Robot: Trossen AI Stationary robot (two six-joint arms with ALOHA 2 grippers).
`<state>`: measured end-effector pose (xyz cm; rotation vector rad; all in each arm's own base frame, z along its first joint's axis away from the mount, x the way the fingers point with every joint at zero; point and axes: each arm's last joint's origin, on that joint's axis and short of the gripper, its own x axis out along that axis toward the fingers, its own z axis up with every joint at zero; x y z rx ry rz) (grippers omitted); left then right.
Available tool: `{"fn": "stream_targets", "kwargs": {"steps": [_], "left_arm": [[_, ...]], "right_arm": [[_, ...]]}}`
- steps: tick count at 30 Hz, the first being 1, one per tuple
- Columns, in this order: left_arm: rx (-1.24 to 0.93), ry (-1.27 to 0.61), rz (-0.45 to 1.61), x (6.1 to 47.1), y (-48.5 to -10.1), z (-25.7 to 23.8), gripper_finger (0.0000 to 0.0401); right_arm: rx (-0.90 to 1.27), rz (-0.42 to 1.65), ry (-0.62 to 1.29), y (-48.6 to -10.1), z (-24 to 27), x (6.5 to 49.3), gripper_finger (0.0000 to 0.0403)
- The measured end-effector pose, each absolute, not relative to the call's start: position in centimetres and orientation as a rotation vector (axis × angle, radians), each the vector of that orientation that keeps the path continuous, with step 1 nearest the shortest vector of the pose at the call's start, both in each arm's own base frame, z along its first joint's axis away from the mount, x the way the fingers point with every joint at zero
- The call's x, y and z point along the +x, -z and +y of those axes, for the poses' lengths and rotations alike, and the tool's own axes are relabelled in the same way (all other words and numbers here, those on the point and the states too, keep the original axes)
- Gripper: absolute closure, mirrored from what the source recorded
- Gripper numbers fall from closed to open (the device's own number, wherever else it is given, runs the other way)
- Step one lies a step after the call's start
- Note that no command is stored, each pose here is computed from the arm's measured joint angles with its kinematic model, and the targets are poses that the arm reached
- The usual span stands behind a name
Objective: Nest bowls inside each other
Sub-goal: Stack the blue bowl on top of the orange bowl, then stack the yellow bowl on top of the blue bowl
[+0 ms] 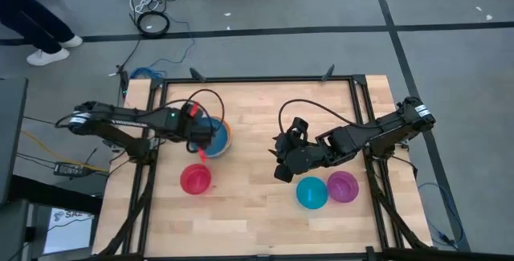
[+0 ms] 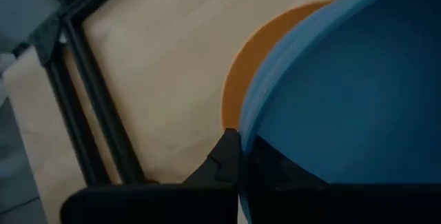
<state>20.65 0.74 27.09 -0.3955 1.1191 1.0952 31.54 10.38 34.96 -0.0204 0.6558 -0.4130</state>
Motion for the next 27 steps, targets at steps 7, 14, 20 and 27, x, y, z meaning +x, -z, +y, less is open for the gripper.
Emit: {"fn": "stream_targets", "kwargs": {"steps": [7,14,20,27], "left_arm": [[-0.414,-1.096,1.123,20.7,-26.0,1.0,0.0375],[-0.432,-1.088,1.125,20.7,-26.0,1.0,0.0312],[-0.454,-1.073,1.127,20.9,-26.0,0.9,0.0264],[-0.481,-0.925,1.017,22.1,-30.5,-0.5,0.0254]], "right_arm": [[-0.02,0.656,0.413,-35.0,10.4,31.5,0.0237],[-0.018,0.656,0.414,-35.0,10.4,31.5,0.0237],[-0.017,0.658,0.416,-34.9,10.4,31.5,0.0237],[0.037,0.853,0.572,-33.0,8.9,29.7,0.0237]]}}
